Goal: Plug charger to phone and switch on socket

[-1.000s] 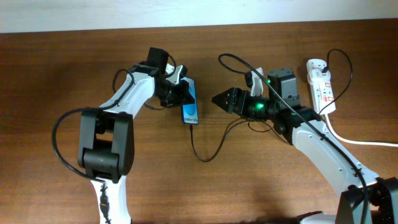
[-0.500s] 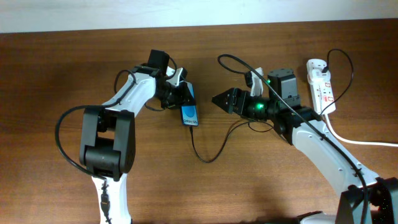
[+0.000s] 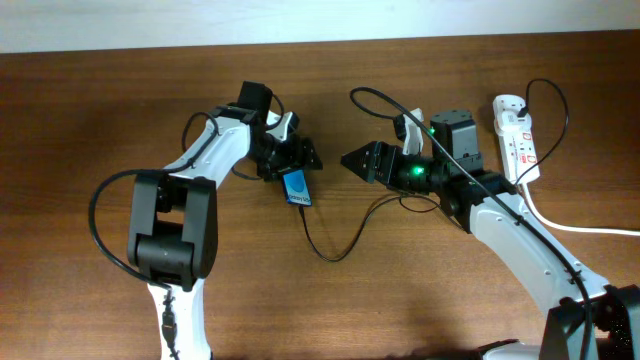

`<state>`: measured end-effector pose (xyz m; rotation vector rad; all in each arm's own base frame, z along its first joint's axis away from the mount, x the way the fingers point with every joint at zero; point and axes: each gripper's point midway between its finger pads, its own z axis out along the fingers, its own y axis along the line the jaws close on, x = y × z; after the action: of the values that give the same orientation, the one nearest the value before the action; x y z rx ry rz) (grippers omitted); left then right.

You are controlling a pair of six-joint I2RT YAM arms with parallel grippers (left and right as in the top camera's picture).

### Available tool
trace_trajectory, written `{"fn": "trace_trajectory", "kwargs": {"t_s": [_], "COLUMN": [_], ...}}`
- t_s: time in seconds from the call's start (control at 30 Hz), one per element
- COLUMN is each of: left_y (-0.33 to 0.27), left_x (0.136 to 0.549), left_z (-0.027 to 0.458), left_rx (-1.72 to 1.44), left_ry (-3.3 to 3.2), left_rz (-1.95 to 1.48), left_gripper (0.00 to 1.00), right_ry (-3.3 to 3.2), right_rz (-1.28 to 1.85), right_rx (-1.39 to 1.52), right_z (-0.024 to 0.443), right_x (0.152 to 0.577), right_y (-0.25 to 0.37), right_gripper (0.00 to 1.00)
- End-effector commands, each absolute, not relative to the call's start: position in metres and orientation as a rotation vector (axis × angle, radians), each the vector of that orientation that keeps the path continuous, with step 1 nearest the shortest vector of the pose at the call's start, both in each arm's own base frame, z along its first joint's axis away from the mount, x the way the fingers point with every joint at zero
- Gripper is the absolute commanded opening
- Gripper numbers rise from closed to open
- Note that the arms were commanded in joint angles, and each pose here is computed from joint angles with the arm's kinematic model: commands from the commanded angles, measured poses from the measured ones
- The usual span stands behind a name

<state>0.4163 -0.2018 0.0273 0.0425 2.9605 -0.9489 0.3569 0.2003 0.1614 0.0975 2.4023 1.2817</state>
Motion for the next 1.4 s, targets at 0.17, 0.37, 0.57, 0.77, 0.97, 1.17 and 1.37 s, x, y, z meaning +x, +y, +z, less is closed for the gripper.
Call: {"fn": "trace_trajectory", "kwargs": {"t_s": [0.17, 0.37, 0.57, 0.77, 0.97, 1.17, 1.37], "left_y": [-0.202, -0.201, -0.199, -0.178, -0.173, -0.160, -0.135], "left_x": [0.414, 0.414, 0.426, 0.437, 0.437, 0.447, 0.472], "left_z": [0.027, 0.027, 0.035, 0.045, 0.045, 0.060, 0.156], "left_rx": [0.063, 0.063, 0.067, 0.038, 0.066, 0.133, 0.247], "left_ry": [2.966, 2.965, 2.933, 2.968, 2.975, 2.952, 2.824], "left_rz": [-0.948, -0.948, -0.924, -0.693, -0.647, -0.593, -0.561], "left_gripper": [0.88, 0.99, 0.99, 0.99, 0.99, 0.99, 0.99], "right_ry": [2.392, 2.392, 2.392, 2.392, 2.399, 2.483, 2.479], "right_rz": [1.264, 1.264, 1.264, 1.264, 1.262, 1.156, 0.790], "right_rx": [0.088, 0.088, 0.088, 0.088, 0.093, 0.139, 0.113], "right_z": [0.164, 0.164, 0.164, 0.164, 0.162, 0.148, 0.197], "right_x": [0.361, 0.361, 0.361, 0.361, 0.360, 0.350, 0.346], "right_y": [0.199, 0.199, 0.199, 0.199, 0.199, 0.186, 0.146], "right_gripper": [0.88, 0.88, 0.88, 0.88, 0.86, 0.71, 0.75]}}
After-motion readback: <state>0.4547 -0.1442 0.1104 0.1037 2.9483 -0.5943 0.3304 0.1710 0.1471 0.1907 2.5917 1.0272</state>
